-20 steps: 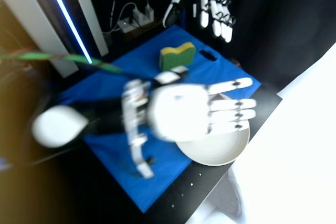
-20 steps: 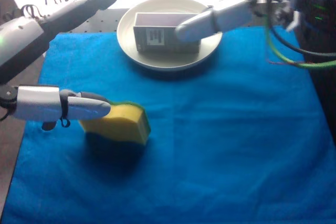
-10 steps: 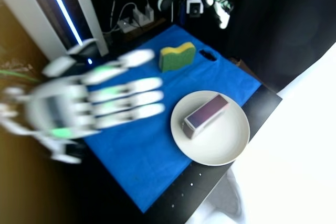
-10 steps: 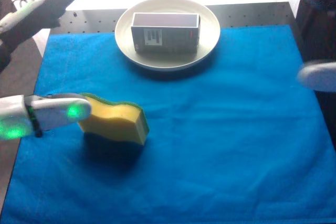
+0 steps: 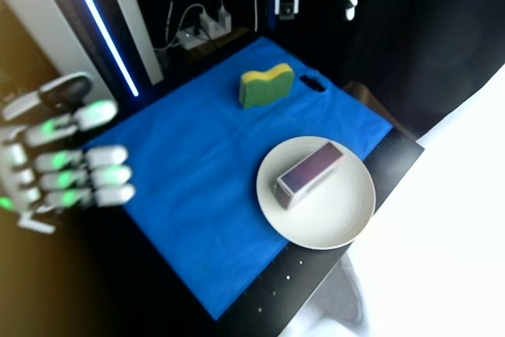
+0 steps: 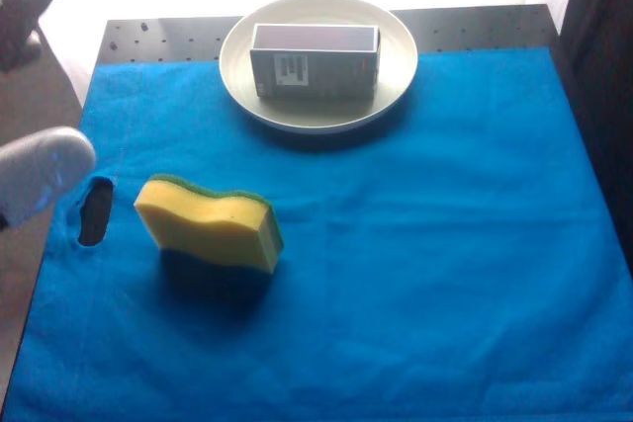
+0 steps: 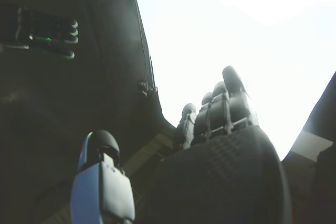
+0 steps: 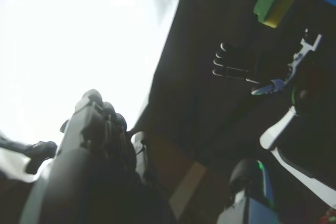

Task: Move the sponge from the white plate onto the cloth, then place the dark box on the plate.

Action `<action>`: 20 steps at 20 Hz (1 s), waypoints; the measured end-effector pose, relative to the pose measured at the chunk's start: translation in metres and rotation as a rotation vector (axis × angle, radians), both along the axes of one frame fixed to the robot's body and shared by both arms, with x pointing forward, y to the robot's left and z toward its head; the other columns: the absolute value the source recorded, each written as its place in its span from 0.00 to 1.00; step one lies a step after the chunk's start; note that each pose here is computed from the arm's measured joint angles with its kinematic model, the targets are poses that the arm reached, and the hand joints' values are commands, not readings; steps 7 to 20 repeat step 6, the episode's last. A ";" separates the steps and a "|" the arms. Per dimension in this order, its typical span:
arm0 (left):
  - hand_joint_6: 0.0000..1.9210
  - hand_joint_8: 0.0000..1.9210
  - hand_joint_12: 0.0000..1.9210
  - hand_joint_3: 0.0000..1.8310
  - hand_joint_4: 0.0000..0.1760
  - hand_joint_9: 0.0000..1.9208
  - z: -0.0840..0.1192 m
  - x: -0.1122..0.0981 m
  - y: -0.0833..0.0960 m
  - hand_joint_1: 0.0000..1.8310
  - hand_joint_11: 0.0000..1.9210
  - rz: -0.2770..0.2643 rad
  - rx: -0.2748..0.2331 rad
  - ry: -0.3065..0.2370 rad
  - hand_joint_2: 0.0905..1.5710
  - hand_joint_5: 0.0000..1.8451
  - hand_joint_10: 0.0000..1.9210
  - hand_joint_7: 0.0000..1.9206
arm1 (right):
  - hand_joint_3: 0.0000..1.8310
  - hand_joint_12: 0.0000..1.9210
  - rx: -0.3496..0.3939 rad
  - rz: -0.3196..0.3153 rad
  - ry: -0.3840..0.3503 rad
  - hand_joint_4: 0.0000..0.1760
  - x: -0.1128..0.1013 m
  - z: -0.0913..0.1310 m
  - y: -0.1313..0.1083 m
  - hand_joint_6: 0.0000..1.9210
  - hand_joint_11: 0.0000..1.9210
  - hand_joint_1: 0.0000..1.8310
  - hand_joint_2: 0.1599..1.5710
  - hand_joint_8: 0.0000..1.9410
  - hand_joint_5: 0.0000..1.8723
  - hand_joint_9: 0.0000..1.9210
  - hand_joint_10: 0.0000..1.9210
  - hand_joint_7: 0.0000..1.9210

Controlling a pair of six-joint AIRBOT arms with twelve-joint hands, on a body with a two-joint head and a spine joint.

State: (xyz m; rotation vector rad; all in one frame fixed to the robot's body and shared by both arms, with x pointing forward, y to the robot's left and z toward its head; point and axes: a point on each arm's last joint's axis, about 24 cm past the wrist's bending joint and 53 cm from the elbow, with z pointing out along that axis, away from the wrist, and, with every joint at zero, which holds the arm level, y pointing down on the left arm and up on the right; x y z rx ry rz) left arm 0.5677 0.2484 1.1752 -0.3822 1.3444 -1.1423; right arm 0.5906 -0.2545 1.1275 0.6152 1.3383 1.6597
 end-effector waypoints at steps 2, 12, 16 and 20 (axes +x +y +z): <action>0.00 0.00 0.21 0.00 0.66 0.02 -0.009 0.000 0.002 0.11 0.00 0.006 0.006 0.032 0.59 0.00 0.00 0.00 | 0.01 0.00 0.010 -0.017 0.032 1.00 -0.002 -0.010 -0.001 0.00 0.00 0.25 0.54 0.00 0.00 0.00 0.00 0.00; 0.00 0.00 0.06 0.00 0.73 0.00 -0.007 0.004 0.006 0.04 0.00 0.001 -0.037 0.036 0.63 0.00 0.00 0.00 | 0.00 0.00 -0.015 0.031 0.008 1.00 -0.007 -0.006 0.015 0.00 0.00 0.30 0.50 0.00 0.00 0.00 0.00 0.00; 0.00 0.00 0.06 0.00 0.73 0.00 -0.007 0.004 0.006 0.04 0.00 0.001 -0.037 0.036 0.63 0.00 0.00 0.00 | 0.00 0.00 -0.015 0.031 0.008 1.00 -0.007 -0.006 0.015 0.00 0.00 0.30 0.50 0.00 0.00 0.00 0.00 0.00; 0.00 0.00 0.06 0.00 0.73 0.00 -0.007 0.004 0.006 0.04 0.00 0.001 -0.037 0.036 0.63 0.00 0.00 0.00 | 0.00 0.00 -0.015 0.031 0.008 1.00 -0.007 -0.006 0.015 0.00 0.00 0.30 0.50 0.00 0.00 0.00 0.00 0.00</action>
